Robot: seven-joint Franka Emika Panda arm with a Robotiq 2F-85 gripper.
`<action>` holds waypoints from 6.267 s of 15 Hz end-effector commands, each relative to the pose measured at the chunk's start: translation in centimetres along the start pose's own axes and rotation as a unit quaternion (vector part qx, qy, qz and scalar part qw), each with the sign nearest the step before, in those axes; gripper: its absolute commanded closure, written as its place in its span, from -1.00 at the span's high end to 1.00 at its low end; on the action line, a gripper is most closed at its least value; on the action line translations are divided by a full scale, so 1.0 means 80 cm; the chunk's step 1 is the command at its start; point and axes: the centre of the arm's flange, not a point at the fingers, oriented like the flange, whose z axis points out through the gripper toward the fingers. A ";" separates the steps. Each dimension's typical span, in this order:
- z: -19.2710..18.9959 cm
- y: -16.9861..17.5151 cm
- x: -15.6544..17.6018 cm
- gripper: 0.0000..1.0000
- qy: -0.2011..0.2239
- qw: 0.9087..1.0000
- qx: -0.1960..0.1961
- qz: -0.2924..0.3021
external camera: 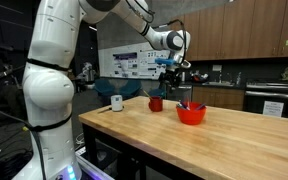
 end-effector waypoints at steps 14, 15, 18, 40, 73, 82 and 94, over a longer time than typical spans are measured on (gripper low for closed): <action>0.044 -0.031 -0.013 0.99 -0.018 0.996 0.052 -0.071; 0.045 -0.031 -0.012 0.88 -0.012 0.996 0.053 -0.071; 0.048 -0.030 -0.005 0.31 0.006 0.996 0.050 -0.071; -0.045 -0.020 -0.034 -0.93 0.042 0.994 0.040 -0.088; -0.082 0.095 0.032 -0.22 0.116 0.979 -0.159 0.046; -0.079 0.068 0.024 0.94 0.132 0.983 -0.121 0.026; 0.001 -0.038 0.001 1.00 0.047 0.993 -0.041 -0.102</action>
